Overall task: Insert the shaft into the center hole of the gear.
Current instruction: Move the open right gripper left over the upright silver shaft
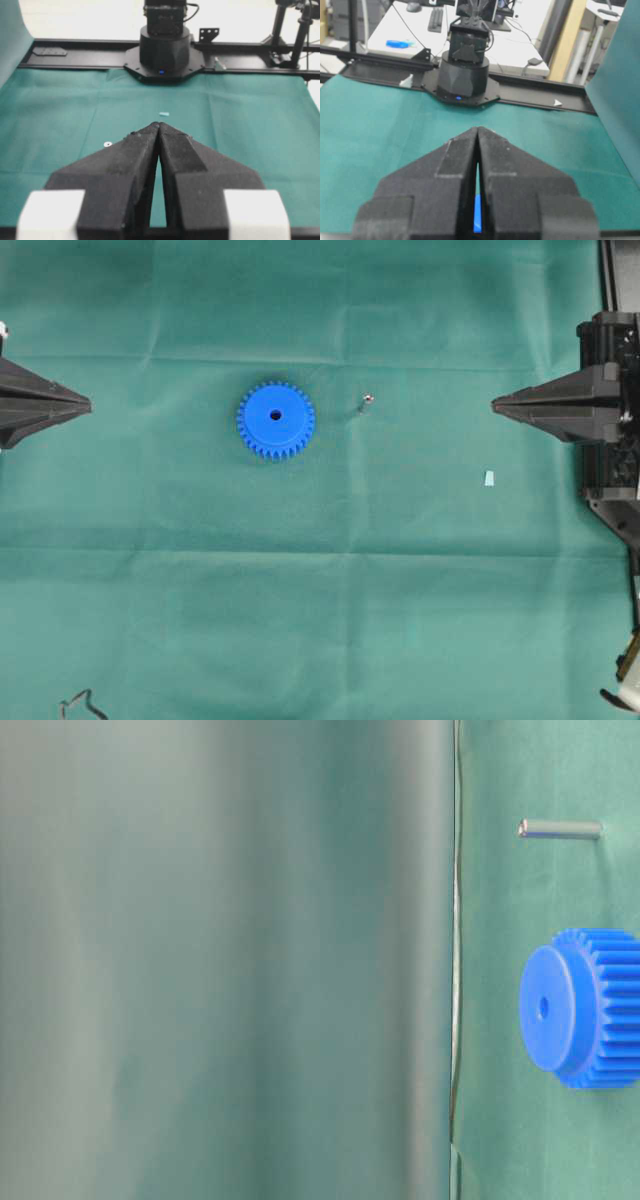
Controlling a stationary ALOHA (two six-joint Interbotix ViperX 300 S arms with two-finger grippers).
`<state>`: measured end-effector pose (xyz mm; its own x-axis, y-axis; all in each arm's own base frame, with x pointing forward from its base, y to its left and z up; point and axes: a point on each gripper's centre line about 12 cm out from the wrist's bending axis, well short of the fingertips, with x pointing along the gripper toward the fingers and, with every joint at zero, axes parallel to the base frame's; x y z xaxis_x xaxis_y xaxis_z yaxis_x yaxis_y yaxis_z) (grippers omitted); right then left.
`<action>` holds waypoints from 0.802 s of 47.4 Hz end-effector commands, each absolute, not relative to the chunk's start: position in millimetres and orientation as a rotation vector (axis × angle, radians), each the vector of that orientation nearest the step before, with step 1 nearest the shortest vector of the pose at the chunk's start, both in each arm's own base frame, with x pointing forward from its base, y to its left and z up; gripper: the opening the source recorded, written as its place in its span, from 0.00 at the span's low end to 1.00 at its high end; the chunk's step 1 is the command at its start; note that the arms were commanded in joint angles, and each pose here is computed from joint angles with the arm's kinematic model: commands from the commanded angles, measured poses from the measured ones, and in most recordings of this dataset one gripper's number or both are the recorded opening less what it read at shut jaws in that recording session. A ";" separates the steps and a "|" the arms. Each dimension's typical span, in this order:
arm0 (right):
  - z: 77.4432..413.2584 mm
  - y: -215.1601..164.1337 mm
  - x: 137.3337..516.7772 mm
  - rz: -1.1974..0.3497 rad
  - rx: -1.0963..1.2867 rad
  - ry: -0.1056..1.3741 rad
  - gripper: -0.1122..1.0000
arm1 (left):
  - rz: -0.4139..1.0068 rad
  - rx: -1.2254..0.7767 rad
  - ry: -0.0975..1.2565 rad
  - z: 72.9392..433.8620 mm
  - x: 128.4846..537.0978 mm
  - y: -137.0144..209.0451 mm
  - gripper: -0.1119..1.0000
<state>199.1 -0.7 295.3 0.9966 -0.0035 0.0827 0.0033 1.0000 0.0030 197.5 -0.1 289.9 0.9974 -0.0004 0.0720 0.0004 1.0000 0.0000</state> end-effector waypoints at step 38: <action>270.7 -38.3 252.1 -0.157 0.044 0.160 0.13 | -0.003 0.000 -0.032 299.2 205.3 -0.4 0.10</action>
